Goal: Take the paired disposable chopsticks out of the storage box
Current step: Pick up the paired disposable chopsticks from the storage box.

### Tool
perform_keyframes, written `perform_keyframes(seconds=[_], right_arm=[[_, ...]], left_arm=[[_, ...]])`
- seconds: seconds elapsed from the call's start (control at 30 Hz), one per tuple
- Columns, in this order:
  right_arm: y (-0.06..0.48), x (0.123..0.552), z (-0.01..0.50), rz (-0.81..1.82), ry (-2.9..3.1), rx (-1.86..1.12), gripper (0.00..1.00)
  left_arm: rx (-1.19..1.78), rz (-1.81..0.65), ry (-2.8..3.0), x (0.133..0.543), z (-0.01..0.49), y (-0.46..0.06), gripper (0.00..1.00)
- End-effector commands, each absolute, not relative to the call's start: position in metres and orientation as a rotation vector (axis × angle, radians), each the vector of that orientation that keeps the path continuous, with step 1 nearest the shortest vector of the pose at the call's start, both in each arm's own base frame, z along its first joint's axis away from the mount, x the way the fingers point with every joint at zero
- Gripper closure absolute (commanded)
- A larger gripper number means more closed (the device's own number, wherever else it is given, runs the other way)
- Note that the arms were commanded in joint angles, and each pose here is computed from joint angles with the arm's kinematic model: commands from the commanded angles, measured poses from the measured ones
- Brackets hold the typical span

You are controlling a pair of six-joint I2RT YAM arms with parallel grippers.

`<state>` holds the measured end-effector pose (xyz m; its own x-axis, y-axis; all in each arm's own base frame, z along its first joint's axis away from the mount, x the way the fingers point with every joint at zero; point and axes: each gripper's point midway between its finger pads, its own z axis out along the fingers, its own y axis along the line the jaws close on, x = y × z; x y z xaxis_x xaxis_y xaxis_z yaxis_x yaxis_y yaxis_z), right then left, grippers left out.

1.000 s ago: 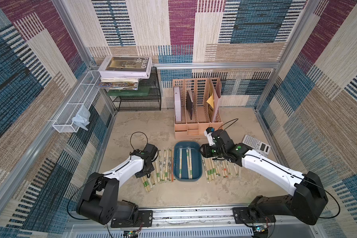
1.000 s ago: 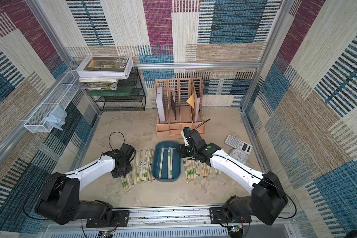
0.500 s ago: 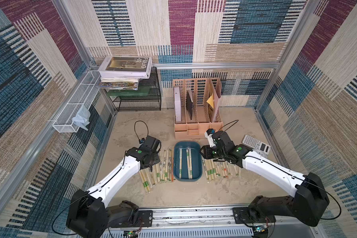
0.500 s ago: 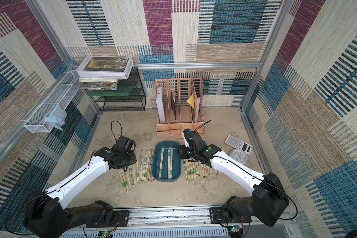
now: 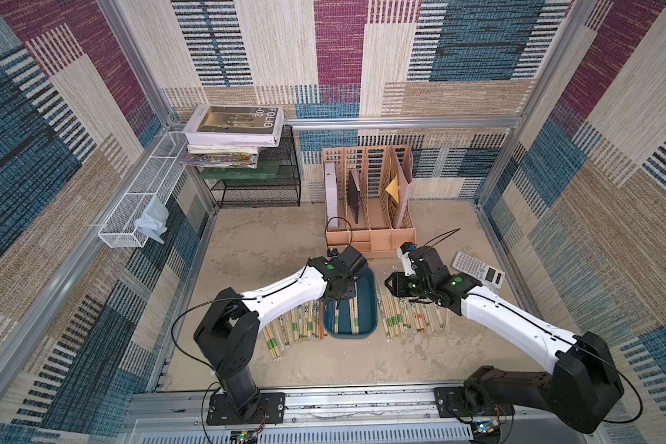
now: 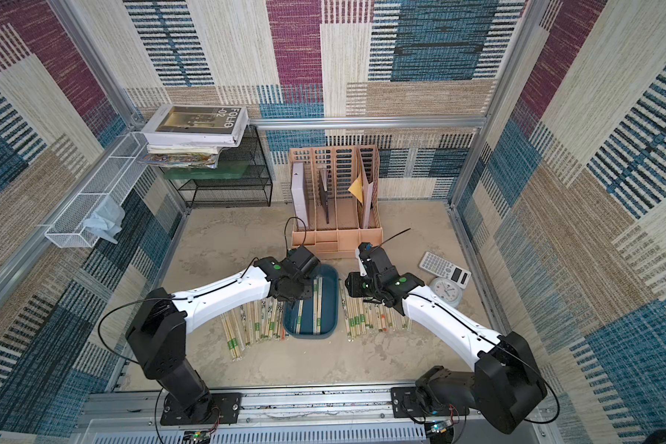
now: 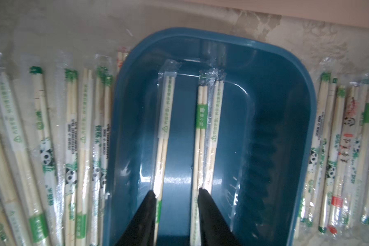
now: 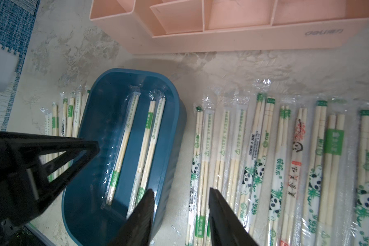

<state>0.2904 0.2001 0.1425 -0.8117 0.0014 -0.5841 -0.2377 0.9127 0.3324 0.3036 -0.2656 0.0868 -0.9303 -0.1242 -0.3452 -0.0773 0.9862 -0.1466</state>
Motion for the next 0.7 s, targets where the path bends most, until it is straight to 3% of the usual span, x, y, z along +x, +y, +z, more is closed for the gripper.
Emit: perform_keyframes(seconds=[0.0, 0.67], right_arm=[[0.197, 0.288, 0.143, 0.531, 2.472, -0.156, 0.55], [0.191, 0.290, 0.142, 0.522, 2.472, -0.153, 0.55]], left_arm=[[-0.163, -0.202, 2.786, 0.309, 0.074, -0.276, 0.69], [-0.159, -0.103, 2.869, 0.313, 0.023, -0.288, 0.73]])
